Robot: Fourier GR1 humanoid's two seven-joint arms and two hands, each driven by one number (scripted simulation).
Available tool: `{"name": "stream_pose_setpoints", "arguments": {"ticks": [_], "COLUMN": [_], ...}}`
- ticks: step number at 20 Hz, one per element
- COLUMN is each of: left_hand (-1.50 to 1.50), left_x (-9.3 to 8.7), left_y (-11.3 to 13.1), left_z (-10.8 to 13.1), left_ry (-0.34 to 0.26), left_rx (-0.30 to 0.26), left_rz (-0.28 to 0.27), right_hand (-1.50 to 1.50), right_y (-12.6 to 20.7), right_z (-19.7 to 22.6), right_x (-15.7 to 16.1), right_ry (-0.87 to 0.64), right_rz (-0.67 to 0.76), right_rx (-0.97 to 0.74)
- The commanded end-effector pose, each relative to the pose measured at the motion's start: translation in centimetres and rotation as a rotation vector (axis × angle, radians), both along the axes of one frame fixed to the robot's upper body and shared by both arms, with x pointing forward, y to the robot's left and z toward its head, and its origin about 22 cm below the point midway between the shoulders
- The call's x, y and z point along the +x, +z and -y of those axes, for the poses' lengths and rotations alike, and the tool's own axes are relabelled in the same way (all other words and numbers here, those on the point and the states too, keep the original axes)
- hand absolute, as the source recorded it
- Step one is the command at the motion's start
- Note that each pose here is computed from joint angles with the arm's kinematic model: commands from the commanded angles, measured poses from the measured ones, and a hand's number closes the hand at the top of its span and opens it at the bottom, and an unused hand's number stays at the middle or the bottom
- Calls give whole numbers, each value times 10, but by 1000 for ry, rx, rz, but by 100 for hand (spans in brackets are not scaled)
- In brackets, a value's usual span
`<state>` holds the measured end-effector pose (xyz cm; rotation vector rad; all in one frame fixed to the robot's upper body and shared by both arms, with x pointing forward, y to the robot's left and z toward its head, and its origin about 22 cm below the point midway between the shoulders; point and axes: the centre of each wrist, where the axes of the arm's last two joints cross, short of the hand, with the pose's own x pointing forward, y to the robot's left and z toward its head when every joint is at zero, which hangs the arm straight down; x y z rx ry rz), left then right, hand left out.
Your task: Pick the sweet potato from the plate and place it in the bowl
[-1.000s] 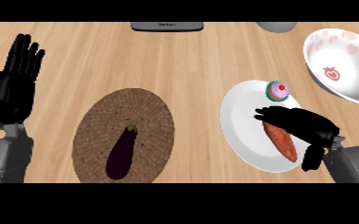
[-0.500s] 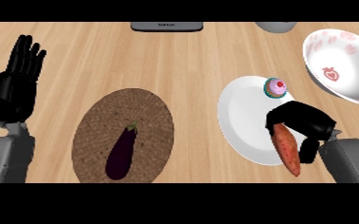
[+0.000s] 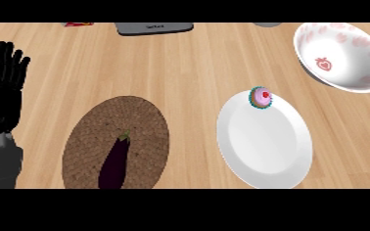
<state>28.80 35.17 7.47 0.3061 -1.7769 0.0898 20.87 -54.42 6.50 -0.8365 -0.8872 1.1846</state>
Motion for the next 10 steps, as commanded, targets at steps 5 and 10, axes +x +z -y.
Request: {"name": "stream_pose_setpoints", "arguments": {"ticks": [5, 10], "left_hand": [0, 0], "left_x": [5, 8], "left_y": [7, -4], "left_z": [9, 27], "left_ry": [-42, -72], "left_rx": [-11, -17], "left_rz": [14, 9], "right_hand": [150, 150], "right_y": [69, 104], "right_z": [93, 114], "right_x": [-90, -122], "right_ry": [-427, -456], "right_rz": [202, 334], "right_rx": [-105, -137]}}
